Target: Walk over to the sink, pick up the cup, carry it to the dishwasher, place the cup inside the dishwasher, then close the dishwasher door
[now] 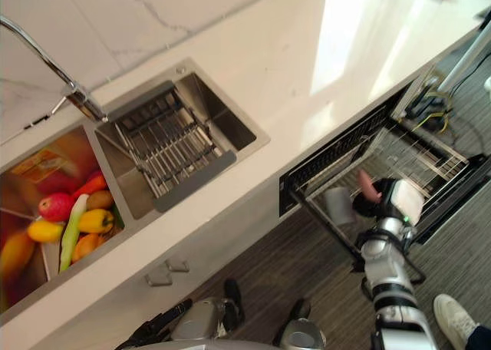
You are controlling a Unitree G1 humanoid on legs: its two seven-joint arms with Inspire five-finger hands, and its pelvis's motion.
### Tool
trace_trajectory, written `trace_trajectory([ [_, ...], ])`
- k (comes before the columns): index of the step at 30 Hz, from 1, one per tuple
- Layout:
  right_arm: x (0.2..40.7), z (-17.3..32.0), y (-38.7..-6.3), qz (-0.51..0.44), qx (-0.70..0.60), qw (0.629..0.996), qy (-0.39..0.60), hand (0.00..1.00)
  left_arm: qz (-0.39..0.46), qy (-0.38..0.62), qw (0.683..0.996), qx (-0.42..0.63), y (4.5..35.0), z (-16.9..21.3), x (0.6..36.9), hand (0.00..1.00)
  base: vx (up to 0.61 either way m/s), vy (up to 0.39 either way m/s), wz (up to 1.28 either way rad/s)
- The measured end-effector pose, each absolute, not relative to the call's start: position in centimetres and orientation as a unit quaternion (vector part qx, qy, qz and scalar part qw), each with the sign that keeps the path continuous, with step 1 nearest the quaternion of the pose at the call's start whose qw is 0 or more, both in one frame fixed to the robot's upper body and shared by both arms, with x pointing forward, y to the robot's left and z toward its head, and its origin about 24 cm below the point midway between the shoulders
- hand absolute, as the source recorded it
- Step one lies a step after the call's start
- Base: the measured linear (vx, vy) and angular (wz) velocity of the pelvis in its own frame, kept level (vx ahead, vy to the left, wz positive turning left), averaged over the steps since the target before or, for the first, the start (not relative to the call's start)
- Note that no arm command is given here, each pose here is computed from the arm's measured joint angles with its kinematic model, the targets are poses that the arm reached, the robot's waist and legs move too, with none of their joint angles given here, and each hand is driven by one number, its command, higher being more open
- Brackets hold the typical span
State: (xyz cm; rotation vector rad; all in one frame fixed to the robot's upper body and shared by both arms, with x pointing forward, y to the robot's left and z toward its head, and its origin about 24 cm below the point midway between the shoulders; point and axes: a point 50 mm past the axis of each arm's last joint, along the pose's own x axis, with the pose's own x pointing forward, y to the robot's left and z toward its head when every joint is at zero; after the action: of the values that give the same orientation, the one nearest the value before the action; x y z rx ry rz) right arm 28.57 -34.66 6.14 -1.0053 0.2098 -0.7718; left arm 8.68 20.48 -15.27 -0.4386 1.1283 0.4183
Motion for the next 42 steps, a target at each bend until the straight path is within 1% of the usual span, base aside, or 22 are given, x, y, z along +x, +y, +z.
trace_trajectory([
  [3, 29.2, 9.0, -36.0, -0.407, -0.477, 0.776, 0.067, 0.0, 0.189, 0.521, 0.803, -0.218, 20.3, -15.2, 9.0, 1.0, -0.04, 0.076, 0.16],
  [6, 29.6, 11.1, -36.5, -0.436, -0.481, 0.76, 0.039, 0.0, 0.184, 0.509, 0.81, -0.225, 20.2, -15.1, 9.4, 1.0, 0.06, 0.061, 0.22],
  [7, 29.8, 11.7, -36.6, -0.439, -0.485, 0.756, 0.032, 1.0, 0.184, 0.505, 0.811, -0.23, 20.2, -15.0, 9.7, 1.0, 0.05, 0.03, 0.2],
  [11, 30.9, 13.3, -36.6, -0.434, -0.5, 0.75, 0.019, 1.0, 0.179, 0.498, 0.811, -0.25, 19.9, -14.9, 10.3, 1.0, 0.04, 0.014, 0.13],
  [12, 31.1, 13.3, -36.6, -0.435, -0.493, 0.754, 0.022, 1.0, 0.181, 0.496, 0.806, -0.267, 19.8, -14.9, 10.4, 1.0, 0.01, -0.001, 0.15],
  [13, 31.2, 13.3, -36.7, -0.439, -0.481, 0.758, 0.029, 1.0, 0.186, 0.493, 0.795, -0.299, 19.7, -14.8, 10.6, 1.0, 0.01, -0.003, 0.1],
  [17, 31.0, 12.8, -37.2, -0.455, -0.446, 0.769, 0.055, 1.0, 0.194, 0.484, 0.777, -0.352, 19.2, -14.7, 11.3, 1.0, 0.0, 0.009, 0.09],
  [19, 31.1, 13.0, -37.3, -0.465, -0.414, 0.781, 0.057, 1.0, 0.202, 0.477, 0.772, -0.37, 19.2, -14.6, 11.6, 1.0, -0.01, 0.002, -0.02],
  [22, 31.4, 13.1, -36.8, -0.478, -0.341, 0.808, 0.05, 1.0, 0.217, 0.463, 0.767, -0.387, 19.6, -14.4, 12.1, 1.0, -0.02, -0.004, -0.09],
  [24, 31.9, 12.6, -35.4, -0.473, -0.275, 0.836, 0.04, 1.0, 0.231, 0.452, 0.765, -0.397, 20.1, -14.3, 12.1, 1.0, -0.01, -0.027, -0.2],
  [25, 31.9, 12.5, -35.0, -0.471, -0.26, 0.842, 0.037, 1.0, 0.234, 0.45, 0.765, -0.398, 20.2, -14.3, 12.1, 1.0, -0.01, -0.04, -0.26],
  [26, 31.6, 12.1, -34.4, -0.469, -0.217, 0.856, 0.024, 1.0, 0.238, 0.445, 0.765, -0.4, 20.4, -14.2, 12.1, 1.0, 0.0, -0.035, -0.24],
  [27, 31.0, 11.7, -33.4, -0.462, -0.173, 0.87, 0.006, 1.0, 0.245, 0.438, 0.764, -0.406, 20.5, -14.2, 12.2, 1.0, 0.0, -0.04, -0.22],
  [28, 30.7, 11.5, -32.9, -0.459, -0.155, 0.875, -0.006, 1.0, 0.251, 0.434, 0.762, -0.41, 20.6, -14.2, 12.1, 1.0, 0.01, -0.027, -0.18],
  [30, 28.8, 11.1, -30.2, -0.436, -0.101, 0.892, -0.069, 1.0, 0.273, 0.419, 0.758, -0.419, 21.3, -14.2, 11.8, 1.0, 0.0, -0.025, -0.23],
  [31, 28.2, 10.9, -29.7, -0.432, -0.09, 0.893, -0.083, 1.0, 0.28, 0.416, 0.756, -0.42, 21.4, -14.2, 11.7, 1.0, 0.0, -0.022, -0.29],
  [33, 25.7, 10.6, -28.9, -0.443, -0.049, 0.886, -0.127, 1.0, 0.301, 0.403, 0.748, -0.432, 21.7, -14.2, 11.5, 1.0, 0.02, -0.021, -0.3],
  [35, 23.4, 10.5, -29.4, -0.481, -0.018, 0.861, -0.165, 1.0, 0.312, 0.402, 0.741, -0.438, 21.6, -14.4, 11.1, 1.0, 0.01, -0.02, -0.33],
  [37, 19.8, 10.4, -30.9, -0.54, 0.004, 0.816, -0.206, 1.0, 0.332, 0.409, 0.722, -0.448, 20.9, -14.8, 10.1, 1.0, 0.05, -0.027, -0.4],
  [39, 17.3, 10.0, -32.3, -0.571, 0.024, 0.79, -0.221, 1.0, 0.344, 0.425, 0.706, -0.451, 20.3, -15.2, 9.0, 1.0, 0.1, -0.033, -0.32],
  [41, 15.3, 8.9, -33.3, -0.59, 0.071, 0.773, -0.222, 1.0, 0.364, 0.439, 0.694, -0.44, 20.5, -15.5, 7.9, 1.0, 0.09, -0.041, -0.24],
  [42, 13.9, 7.8, -33.7, -0.598, 0.117, 0.762, -0.219, 1.0, 0.376, 0.448, 0.682, -0.44, 20.3, -15.8, 7.2, 1.0, 0.05, -0.038, -0.18],
])
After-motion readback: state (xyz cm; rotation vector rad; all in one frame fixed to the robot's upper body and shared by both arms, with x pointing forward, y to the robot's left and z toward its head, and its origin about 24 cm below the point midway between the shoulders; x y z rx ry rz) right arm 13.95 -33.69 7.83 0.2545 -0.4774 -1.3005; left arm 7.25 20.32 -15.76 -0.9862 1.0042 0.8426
